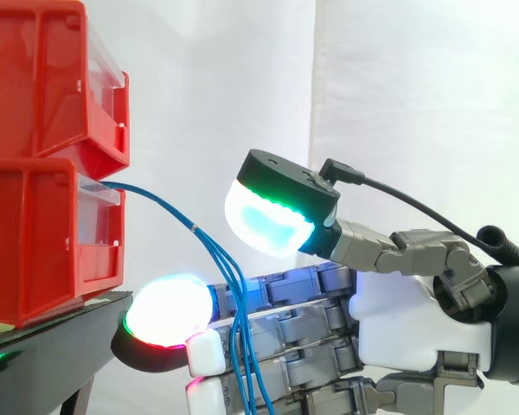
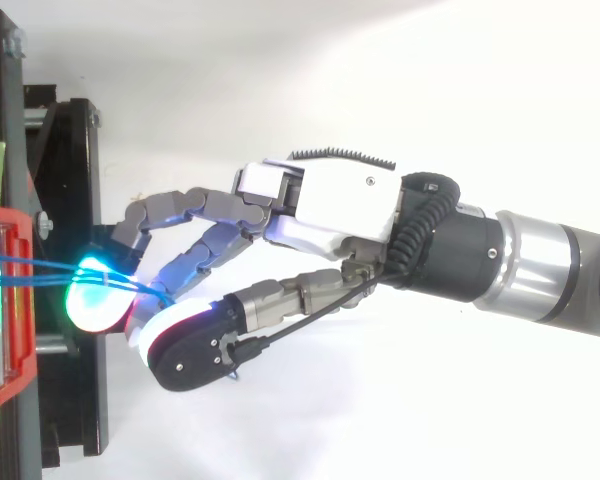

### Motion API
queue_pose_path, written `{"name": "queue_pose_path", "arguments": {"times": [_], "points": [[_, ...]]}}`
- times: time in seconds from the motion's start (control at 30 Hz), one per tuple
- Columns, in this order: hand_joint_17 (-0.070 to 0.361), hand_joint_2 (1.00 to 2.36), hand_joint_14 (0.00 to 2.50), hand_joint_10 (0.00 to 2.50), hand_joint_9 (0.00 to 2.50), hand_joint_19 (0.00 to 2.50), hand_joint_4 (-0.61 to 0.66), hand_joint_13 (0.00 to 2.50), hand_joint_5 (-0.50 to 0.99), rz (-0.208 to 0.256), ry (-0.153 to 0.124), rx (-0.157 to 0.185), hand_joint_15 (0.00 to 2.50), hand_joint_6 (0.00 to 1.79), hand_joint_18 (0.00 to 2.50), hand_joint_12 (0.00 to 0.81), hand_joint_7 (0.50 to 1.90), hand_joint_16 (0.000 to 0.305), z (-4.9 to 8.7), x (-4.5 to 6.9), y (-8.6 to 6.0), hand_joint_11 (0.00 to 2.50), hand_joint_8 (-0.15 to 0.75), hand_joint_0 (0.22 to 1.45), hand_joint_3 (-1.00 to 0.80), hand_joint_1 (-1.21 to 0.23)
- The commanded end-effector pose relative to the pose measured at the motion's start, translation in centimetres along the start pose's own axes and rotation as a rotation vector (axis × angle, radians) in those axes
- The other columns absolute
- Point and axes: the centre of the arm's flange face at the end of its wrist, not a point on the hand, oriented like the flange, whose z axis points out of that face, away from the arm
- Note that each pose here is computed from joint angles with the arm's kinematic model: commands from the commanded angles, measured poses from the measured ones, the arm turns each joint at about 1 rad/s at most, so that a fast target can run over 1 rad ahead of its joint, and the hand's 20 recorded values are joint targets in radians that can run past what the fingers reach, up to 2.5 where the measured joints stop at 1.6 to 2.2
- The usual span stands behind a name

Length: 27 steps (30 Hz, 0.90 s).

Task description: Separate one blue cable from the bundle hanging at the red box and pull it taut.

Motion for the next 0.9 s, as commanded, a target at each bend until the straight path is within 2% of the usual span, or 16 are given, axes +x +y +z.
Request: {"name": "queue_pose_path", "arguments": {"times": [0.0,0.03,0.07,0.1,0.23,0.33,0.53,0.87], "points": [[0.045,1.01,0.01,0.01,0.93,0.4,0.22,0.87,-0.14,0.01,0.007,0.001,0.41,0.5,0.7,0.237,0.95,0.02,0.0,0.2,0.0,0.49,0.286,0.62,-0.41,-0.64],[0.045,1.01,0.02,0.01,0.93,0.4,0.22,0.88,-0.14,0.013,0.015,-0.003,0.41,0.5,0.7,0.236,0.96,0.02,0.0,0.2,0.5,0.49,0.286,0.63,-0.4,-0.64],[0.045,1.01,0.01,0.01,0.94,0.4,0.22,0.88,-0.14,0.013,0.042,-0.007,0.41,0.5,0.7,0.236,0.98,0.02,-0.1,0.4,1.3,0.49,0.287,0.63,-0.4,-0.65],[0.045,1.01,0.02,0.01,0.94,0.41,0.22,0.88,-0.14,0.012,0.056,-0.007,0.41,0.5,0.71,0.236,0.98,0.02,0.0,0.5,1.3,0.49,0.287,0.63,-0.4,-0.65],[0.045,1.01,0.02,0.01,0.95,0.41,0.22,0.88,-0.14,0.013,0.075,-0.011,0.42,0.5,0.71,0.236,1.0,0.02,-0.1,0.4,2.3,0.5,0.287,0.64,-0.39,-0.64],[0.045,1.01,0.02,0.01,0.95,0.42,0.22,0.89,-0.14,0.014,0.067,-0.013,0.43,0.5,0.71,0.237,1.0,0.02,0.0,-0.3,2.6,0.51,0.288,0.64,-0.39,-0.62],[0.045,1.01,0.02,0.02,0.97,0.42,0.21,0.9,-0.13,0.012,0.064,-0.015,0.43,0.5,0.71,0.239,1.02,0.02,0.0,-0.9,3.4,0.51,0.291,0.65,-0.38,-0.59],[0.046,1.01,0.02,0.01,0.98,0.42,0.22,0.9,-0.13,-0.001,0.041,0.011,0.44,0.5,0.71,0.244,1.02,0.021,0.0,-2.4,3.0,0.51,0.29,0.64,-0.4,-0.59]]}}
